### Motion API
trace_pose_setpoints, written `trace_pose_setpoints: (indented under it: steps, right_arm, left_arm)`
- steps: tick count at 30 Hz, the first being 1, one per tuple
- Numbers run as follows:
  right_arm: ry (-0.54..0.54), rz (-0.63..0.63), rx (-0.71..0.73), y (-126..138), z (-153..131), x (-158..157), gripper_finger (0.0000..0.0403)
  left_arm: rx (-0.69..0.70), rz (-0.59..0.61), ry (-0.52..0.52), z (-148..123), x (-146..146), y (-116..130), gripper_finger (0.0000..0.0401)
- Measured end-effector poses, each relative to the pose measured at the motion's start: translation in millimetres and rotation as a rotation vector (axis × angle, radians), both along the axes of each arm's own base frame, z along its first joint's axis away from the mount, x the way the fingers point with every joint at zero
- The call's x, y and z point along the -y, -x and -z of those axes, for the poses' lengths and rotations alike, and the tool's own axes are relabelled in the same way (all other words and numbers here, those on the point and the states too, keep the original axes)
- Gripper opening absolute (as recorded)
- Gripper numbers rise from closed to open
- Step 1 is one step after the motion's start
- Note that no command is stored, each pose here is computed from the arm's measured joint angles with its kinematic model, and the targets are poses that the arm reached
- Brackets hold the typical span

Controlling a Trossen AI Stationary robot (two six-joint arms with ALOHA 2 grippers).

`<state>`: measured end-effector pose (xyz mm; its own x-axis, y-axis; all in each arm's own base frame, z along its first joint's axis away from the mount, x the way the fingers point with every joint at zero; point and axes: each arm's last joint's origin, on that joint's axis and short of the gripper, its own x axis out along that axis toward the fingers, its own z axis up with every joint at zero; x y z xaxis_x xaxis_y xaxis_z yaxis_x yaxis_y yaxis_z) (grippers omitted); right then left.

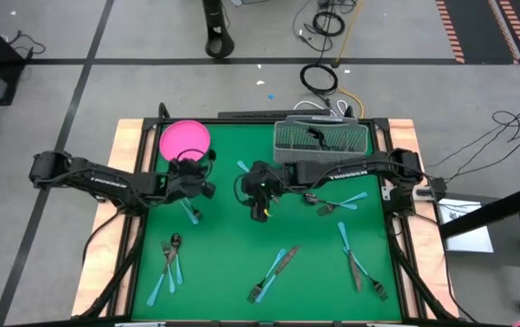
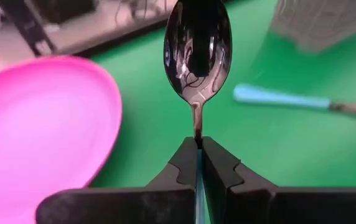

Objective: Sort silverware
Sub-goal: Put the top left black spoon into the cutlery rack with the other black spoons

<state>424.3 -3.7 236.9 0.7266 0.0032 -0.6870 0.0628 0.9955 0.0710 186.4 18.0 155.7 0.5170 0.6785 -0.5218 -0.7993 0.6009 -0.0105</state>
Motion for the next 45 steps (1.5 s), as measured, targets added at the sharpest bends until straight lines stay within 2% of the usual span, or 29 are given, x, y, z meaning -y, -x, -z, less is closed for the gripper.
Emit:
trace_pose_setpoints:
  steps: [5,9,14,17,19,22,24,31,45]
  right_arm:
    - [0.084,-0.092,-0.007,1.2,3.7,-5.3,0.0160]
    - [0.058,-0.095,0.008,7.7,12.3,11.4,0.0160]
    - [-0.046,-0.083,0.259,23.1,14.2,27.9,0.0160]
    - [-0.099,-0.083,0.476,33.7,20.1,28.7,0.0160]
    - [-0.137,-0.118,0.647,39.6,18.9,26.9,0.0160]
    - [-0.170,-0.144,0.790,43.7,14.4,25.6,0.0160]
    - [-0.202,-0.145,0.800,43.4,13.2,25.2,0.0160]
    - [-0.274,-0.290,0.794,34.5,-3.5,20.8,0.0160]
    - [-0.252,-0.321,0.772,25.7,-16.1,11.1,0.0160]
  left_arm:
    - [0.170,0.130,-0.043,-13.8,10.7,-11.4,0.0003]
    - [0.287,0.275,-0.062,-33.6,19.0,-12.0,0.0003]
    - [0.441,0.475,-0.102,-64.3,27.2,-0.4,0.0003]
    - [0.540,0.555,-0.136,-78.8,29.8,7.0,0.0002]
    - [0.635,0.611,-0.158,-82.5,31.1,10.0,0.0002]
    - [0.750,0.681,-0.180,-81.6,32.8,12.2,0.0002]
    - [0.802,0.722,-0.185,-79.1,34.2,11.3,0.0002]
    - [0.949,0.998,-0.229,-79.7,43.8,0.9,0.0002]
    - [0.935,1.025,-0.225,-79.5,48.2,-29.3,0.0002]
